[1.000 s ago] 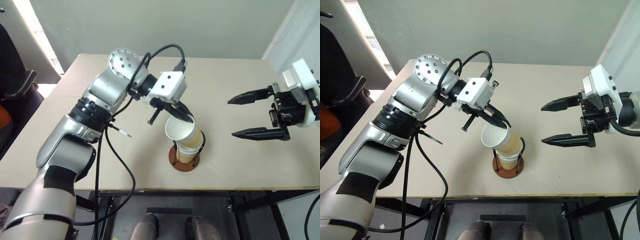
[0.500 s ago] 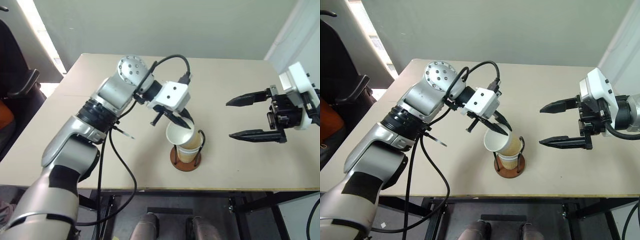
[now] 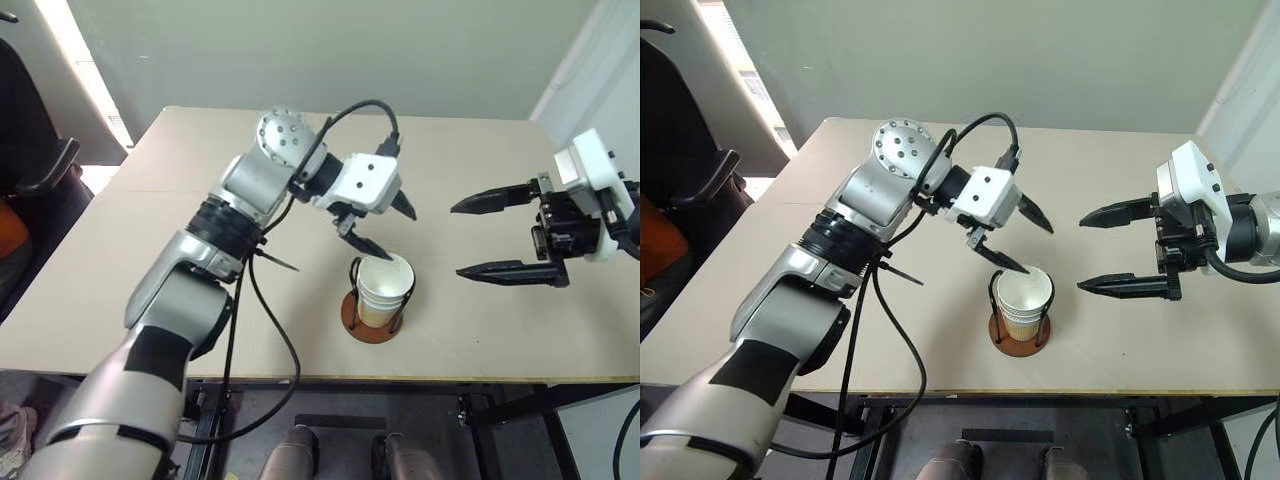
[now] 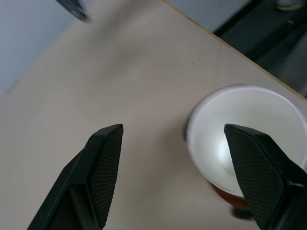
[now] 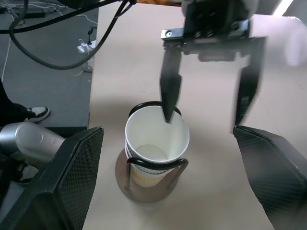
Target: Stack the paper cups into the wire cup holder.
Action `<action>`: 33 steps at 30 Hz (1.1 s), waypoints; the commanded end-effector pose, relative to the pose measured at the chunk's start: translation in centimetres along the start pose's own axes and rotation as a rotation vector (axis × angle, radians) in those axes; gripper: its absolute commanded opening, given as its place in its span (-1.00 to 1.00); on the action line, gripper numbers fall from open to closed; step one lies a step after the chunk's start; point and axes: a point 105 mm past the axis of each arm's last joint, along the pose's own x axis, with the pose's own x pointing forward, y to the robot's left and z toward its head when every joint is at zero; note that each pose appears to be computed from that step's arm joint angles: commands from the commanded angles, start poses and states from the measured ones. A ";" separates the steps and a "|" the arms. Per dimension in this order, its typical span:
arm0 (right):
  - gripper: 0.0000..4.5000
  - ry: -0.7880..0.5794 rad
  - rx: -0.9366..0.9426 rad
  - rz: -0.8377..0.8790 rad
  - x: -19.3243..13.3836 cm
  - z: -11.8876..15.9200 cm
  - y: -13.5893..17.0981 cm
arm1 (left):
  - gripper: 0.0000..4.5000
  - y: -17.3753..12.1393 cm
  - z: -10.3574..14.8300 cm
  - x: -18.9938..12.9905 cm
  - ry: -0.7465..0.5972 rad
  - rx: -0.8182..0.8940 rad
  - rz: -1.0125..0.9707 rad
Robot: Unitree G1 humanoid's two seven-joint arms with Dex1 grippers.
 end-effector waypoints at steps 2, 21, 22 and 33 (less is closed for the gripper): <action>1.00 -0.009 -0.043 0.011 -0.1 0.7 -0.1 | 0.61 0.4 0.2 -3.2 0.018 -0.006 0.071; 1.00 -0.054 0.222 -0.150 -2.3 -5.0 -5.1 | 0.61 -18.3 -6.2 -19.3 0.154 -0.870 0.611; 1.00 -0.059 0.225 -0.154 -2.2 -5.1 -5.2 | 0.61 -18.3 -5.9 -19.4 0.153 -0.867 0.623; 1.00 -0.062 0.231 -0.135 -1.2 -5.7 -5.6 | 0.61 -18.6 -5.4 -18.6 0.149 -0.878 0.669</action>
